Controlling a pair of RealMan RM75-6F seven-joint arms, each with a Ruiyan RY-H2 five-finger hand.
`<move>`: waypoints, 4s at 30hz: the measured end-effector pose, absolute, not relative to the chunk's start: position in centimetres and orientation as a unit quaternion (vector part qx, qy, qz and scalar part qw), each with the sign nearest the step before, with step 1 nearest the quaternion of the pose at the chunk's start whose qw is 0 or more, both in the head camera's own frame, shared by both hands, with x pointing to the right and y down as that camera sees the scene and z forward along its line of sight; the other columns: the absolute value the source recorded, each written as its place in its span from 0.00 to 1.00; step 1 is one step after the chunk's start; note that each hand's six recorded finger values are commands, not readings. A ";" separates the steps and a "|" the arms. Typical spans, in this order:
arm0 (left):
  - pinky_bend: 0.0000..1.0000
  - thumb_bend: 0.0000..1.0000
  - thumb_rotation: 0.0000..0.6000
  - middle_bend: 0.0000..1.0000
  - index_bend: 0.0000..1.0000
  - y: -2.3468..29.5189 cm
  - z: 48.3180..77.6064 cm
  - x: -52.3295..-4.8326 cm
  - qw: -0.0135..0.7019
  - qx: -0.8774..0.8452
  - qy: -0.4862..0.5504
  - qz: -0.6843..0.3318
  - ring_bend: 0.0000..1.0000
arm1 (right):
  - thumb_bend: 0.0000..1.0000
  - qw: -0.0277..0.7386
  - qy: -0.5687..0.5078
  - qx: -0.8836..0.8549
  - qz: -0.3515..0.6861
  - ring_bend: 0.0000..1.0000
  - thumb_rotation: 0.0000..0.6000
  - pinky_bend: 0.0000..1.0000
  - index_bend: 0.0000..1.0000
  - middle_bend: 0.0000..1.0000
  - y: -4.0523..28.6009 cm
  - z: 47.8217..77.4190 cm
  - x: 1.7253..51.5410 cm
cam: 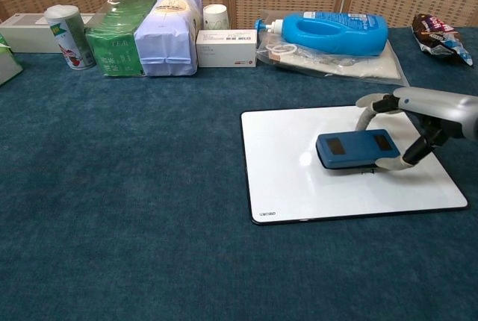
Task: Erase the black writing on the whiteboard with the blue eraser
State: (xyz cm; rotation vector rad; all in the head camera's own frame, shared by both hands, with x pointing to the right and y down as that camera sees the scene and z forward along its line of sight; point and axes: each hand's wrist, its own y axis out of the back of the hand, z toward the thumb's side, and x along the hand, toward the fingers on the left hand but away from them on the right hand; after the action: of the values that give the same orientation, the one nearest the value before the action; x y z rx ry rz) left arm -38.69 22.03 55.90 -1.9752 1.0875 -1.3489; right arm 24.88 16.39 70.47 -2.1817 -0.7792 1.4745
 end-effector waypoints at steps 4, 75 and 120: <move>0.00 0.38 1.00 0.10 0.18 22.2 55.8 -38.9 0.253 -0.725 0.401 -0.499 0.00 | 0.31 0.196 -0.280 -0.782 0.522 0.00 1.00 0.00 0.59 0.07 15.7 70.9 24.4; 0.00 0.38 1.00 0.09 0.17 22.2 55.4 -38.4 0.257 -0.730 0.396 -0.495 0.00 | 0.30 0.182 -0.258 -0.780 0.540 0.00 1.00 0.00 0.59 0.07 19.5 71.4 26.8; 0.00 0.38 1.00 0.08 0.16 22.0 55.5 -37.8 0.261 -0.730 0.390 -0.497 0.00 | 0.30 0.198 -0.277 -0.769 0.540 0.00 1.00 0.00 0.57 0.07 15.6 69.7 26.7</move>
State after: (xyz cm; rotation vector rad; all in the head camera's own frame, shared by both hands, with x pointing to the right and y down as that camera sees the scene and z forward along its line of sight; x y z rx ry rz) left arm -37.84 21.99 55.54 -1.9769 1.0570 -1.3453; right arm 26.65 15.56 69.66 -2.1532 -0.7750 1.5122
